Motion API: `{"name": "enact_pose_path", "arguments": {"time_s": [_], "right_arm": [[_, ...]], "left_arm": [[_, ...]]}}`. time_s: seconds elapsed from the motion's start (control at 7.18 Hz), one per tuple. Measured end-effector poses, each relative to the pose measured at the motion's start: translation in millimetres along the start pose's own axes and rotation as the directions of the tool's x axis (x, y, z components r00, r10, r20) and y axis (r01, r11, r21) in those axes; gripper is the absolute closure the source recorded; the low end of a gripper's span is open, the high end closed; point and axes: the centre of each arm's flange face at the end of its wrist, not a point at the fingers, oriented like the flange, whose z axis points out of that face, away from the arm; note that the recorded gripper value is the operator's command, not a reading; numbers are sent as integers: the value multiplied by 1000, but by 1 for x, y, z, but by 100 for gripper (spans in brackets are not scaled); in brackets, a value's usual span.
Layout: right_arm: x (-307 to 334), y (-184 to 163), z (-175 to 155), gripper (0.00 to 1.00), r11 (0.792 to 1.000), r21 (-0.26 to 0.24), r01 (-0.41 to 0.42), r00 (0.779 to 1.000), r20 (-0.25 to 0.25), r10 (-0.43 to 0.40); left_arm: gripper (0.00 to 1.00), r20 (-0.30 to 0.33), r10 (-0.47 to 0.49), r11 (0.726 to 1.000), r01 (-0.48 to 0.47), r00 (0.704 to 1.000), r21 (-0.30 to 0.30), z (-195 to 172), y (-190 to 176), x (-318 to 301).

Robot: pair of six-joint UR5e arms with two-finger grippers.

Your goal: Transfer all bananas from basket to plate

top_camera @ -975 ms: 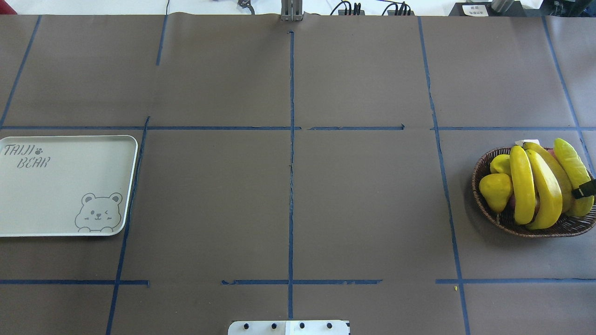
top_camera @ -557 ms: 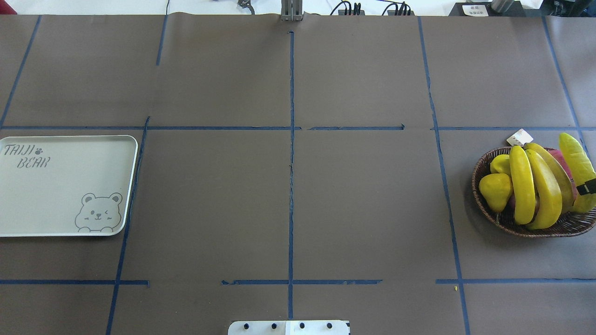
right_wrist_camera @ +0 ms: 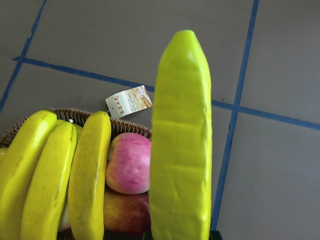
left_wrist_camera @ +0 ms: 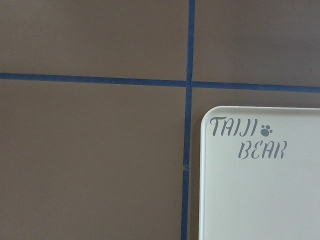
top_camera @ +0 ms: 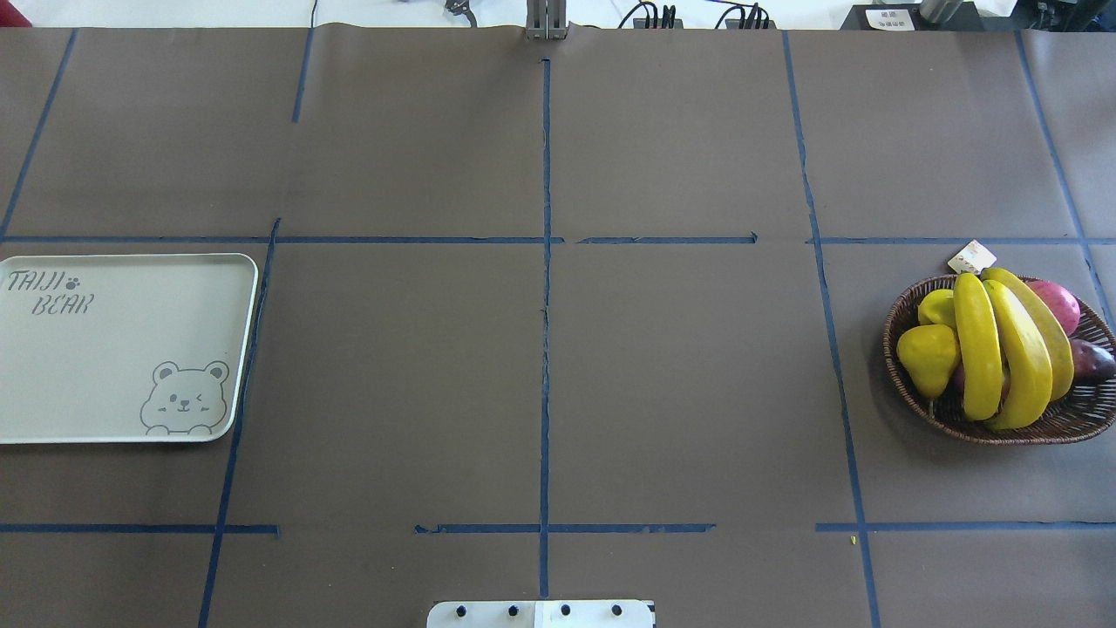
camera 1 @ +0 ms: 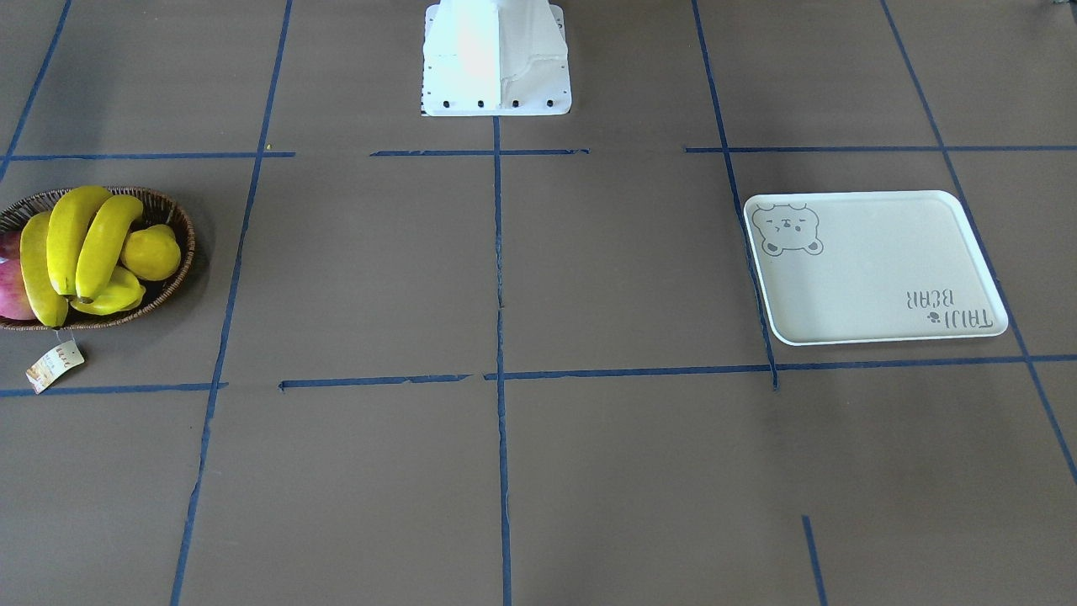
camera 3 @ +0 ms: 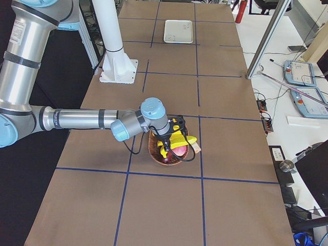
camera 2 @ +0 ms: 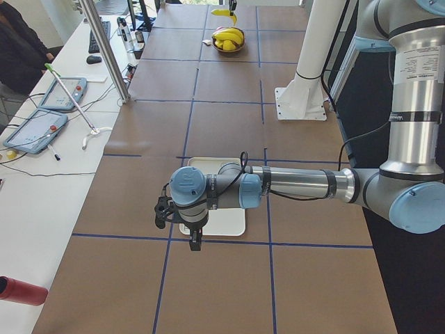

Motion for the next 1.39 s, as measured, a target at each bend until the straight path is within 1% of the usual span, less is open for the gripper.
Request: {"name": "enact_pose_path", "arguments": {"time_s": [0.14, 0.28, 0.42, 0.56, 0.7, 0.84, 0.97, 1.11, 1.25, 1.39], "right_arm": [[-6, -17, -17, 99, 999, 41, 2, 999, 48, -4], [-27, -47, -21, 99, 998, 55, -20, 995, 103, 14], [-64, -84, -12, 98, 998, 39, -58, 986, 159, 52], [-114, -120, 4, 98, 995, 5, -99, 973, 211, 96], [-166, -149, 16, 97, 990, -32, -140, 956, 257, 143], [-224, -177, 24, 97, 981, -67, -182, 933, 304, 194], [-278, -198, 26, 97, 970, -94, -223, 909, 339, 242], [-332, -210, 30, 97, 959, -110, -261, 889, 360, 283], [-386, -212, 37, 97, 954, -110, -278, 877, 377, 299], [-440, -210, 46, 97, 951, -98, -293, 866, 393, 308]], "left_arm": [[0, -2, 8, 1000, -8, 1000, 8, -4, -1, 5], [0, -6, 21, 999, -20, 1000, 31, -15, -5, 19], [0, -9, 38, 997, -37, 999, 66, -29, -13, 43], [0, -13, 73, 991, -71, 997, 109, -38, -26, 77], [1, -31, 106, 983, -101, 994, 151, -36, -43, 122], [1, -79, 125, 976, -108, 989, 191, -24, -64, 188], [1, -154, 135, 973, -102, 979, 206, -5, -76, 263], [1, -240, 133, 976, -84, 962, 202, 15, -80, 346], [1, -321, 105, 980, -42, 941, 196, 23, -80, 421], [1, -396, 59, 983, 16, 916, 183, 18, -81, 486]]}}
